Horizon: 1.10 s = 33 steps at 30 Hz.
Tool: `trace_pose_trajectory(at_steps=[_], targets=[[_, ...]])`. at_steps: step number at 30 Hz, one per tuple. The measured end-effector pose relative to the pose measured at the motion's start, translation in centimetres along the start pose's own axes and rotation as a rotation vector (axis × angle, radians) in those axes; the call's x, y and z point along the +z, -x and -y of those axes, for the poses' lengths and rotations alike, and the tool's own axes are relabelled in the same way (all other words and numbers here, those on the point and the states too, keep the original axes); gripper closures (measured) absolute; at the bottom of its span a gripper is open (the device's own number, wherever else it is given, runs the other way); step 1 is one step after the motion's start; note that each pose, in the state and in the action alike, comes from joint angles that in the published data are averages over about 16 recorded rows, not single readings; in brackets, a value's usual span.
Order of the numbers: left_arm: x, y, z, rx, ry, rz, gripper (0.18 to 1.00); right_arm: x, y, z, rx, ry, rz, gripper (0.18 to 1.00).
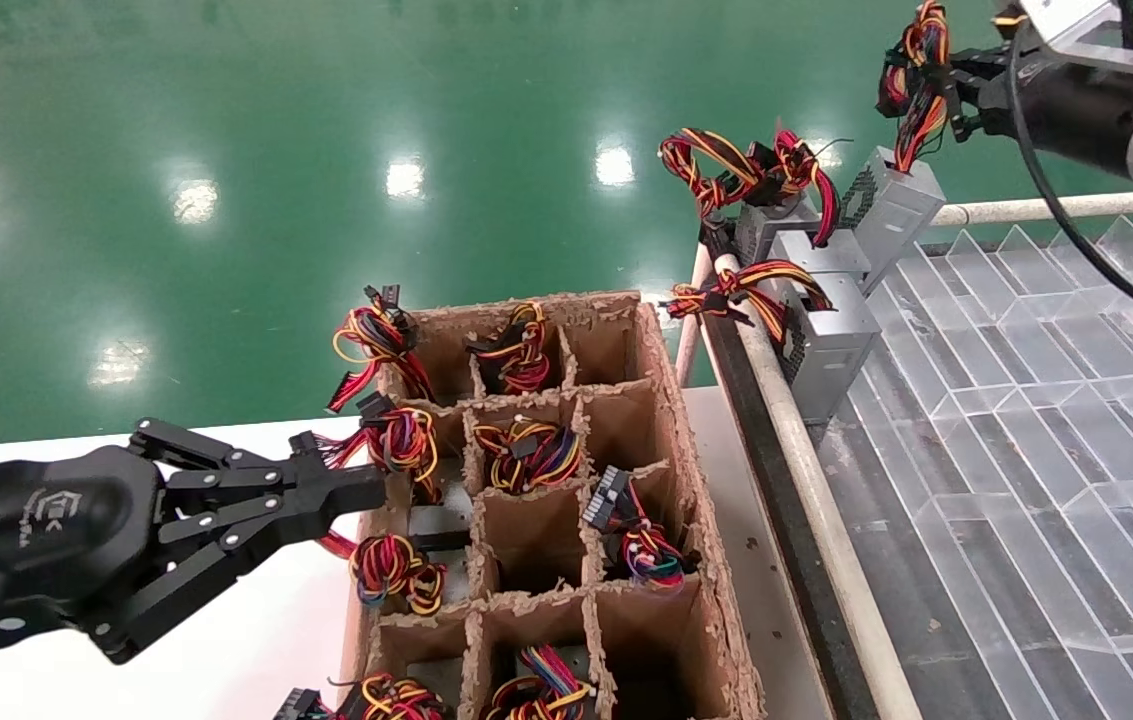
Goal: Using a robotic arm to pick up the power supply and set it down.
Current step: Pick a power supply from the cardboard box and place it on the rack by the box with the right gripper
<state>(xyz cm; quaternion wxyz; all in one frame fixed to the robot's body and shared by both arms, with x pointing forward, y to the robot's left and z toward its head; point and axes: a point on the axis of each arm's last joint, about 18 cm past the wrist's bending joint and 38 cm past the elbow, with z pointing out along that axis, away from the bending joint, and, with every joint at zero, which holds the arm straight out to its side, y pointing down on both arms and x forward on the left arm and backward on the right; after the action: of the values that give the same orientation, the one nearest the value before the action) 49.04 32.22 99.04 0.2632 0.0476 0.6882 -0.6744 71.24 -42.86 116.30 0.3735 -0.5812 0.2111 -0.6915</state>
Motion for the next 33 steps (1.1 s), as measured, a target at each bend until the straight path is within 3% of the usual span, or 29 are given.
trace_pose_trajectory(at_steps=[18,25,33], targets=[[0.0,0.0,0.0,0.0,0.0,0.0,0.993,2.3,1.2,3.8,-0.543,0.055,0.002,0.971],[0.0,0.0,0.0,0.0,0.0,0.0,0.993,3.0,2.3,3.9,-0.645,0.071,0.011,0.971],[0.0,0.0,0.0,0.0,0.0,0.0,0.993,3.4,3.9,2.8,-0.673,0.077,0.044,0.971]])
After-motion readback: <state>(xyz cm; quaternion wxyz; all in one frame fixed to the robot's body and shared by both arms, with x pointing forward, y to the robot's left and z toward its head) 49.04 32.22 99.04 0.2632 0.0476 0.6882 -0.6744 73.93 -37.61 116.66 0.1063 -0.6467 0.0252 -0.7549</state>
